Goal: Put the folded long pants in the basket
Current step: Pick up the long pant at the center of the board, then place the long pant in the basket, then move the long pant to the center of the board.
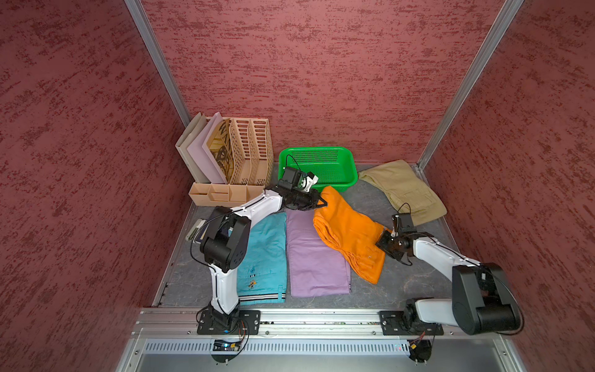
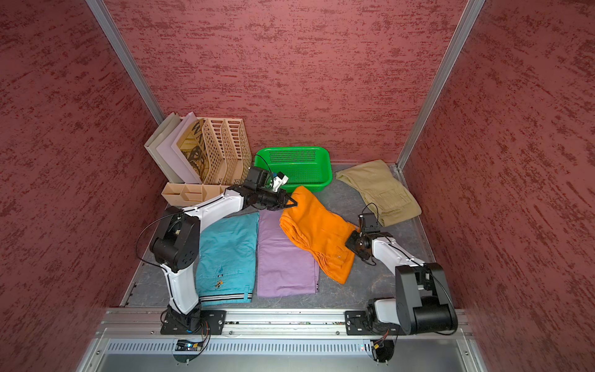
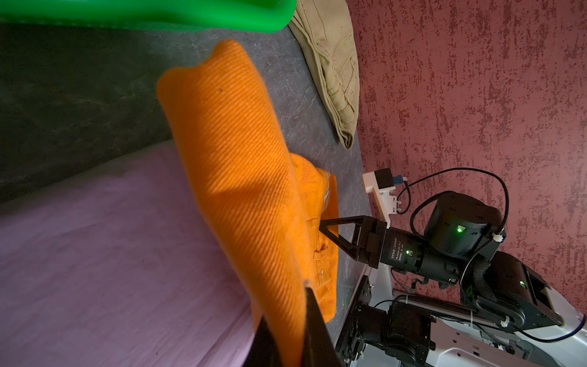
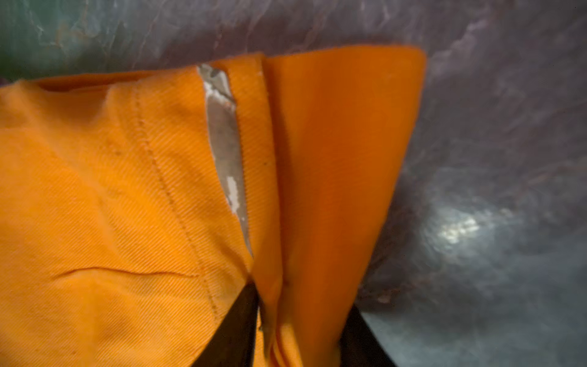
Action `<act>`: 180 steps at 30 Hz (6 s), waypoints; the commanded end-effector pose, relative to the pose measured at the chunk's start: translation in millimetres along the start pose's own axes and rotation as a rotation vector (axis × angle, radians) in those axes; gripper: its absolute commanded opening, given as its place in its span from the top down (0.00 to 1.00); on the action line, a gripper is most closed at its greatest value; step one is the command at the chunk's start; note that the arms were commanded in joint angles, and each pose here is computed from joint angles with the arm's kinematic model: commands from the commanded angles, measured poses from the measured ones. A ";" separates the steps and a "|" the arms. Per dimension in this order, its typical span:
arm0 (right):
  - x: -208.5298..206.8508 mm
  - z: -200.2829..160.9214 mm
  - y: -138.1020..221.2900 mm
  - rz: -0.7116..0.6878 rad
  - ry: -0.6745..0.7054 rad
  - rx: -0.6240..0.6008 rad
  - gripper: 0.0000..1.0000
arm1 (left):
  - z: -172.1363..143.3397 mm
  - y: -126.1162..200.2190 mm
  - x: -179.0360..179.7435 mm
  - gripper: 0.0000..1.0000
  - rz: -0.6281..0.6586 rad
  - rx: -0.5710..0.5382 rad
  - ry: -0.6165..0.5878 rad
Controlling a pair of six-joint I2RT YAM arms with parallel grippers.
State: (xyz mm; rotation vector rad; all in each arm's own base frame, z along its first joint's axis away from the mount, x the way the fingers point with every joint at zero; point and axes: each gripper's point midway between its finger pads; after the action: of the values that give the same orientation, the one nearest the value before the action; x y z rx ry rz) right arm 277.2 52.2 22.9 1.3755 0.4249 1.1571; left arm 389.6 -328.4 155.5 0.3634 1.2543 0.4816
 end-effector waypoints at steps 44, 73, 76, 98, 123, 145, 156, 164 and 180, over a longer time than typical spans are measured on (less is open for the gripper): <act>260.8 216.9 97.8 0.425 0.366 -0.309 1.00 | 142.8 149.5 -17.3 1.00 0.164 -0.511 -0.072; 341.9 327.8 -5.7 0.593 0.298 -0.505 1.00 | 243.2 124.2 102.1 1.00 0.271 -0.650 -0.045; 331.5 325.7 -23.6 0.557 0.285 -0.472 1.00 | 246.7 116.7 115.6 1.00 0.267 -0.619 -0.016; 269.7 307.6 -83.7 0.335 0.208 -0.333 1.00 | 228.1 84.0 162.9 0.99 0.336 -0.508 0.039; 187.4 325.2 48.6 0.132 0.150 -0.485 0.38 | 194.0 217.2 16.8 0.23 0.361 -0.667 -0.108; 31.8 365.4 -16.6 -0.152 -0.082 -0.343 0.38 | -3.5 128.8 -32.5 0.24 0.105 -0.285 -0.146; 18.6 360.0 -25.2 -0.170 -0.070 -0.309 0.38 | -11.2 112.0 -31.7 0.24 0.106 -0.234 -0.146; 17.8 362.4 -24.6 -0.172 -0.060 -0.314 0.38 | -17.3 101.0 -26.9 0.24 0.105 -0.195 -0.130; 3.0 363.7 -25.3 -0.198 -0.052 -0.296 0.37 | -24.9 84.0 -30.5 0.26 0.089 -0.132 -0.143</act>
State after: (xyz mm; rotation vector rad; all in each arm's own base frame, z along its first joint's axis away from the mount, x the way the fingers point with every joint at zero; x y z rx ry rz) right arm 587.7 -117.7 89.3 1.0898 0.3120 1.0089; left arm 345.0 -268.9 208.0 0.3359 1.0958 0.6253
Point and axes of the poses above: each gripper's point midway between its finger pads, its own y axis back along the fingers, its own x axis along the line the jaws close on, z = x × y, and after that the axes turned 4 degrees about y, right-handed
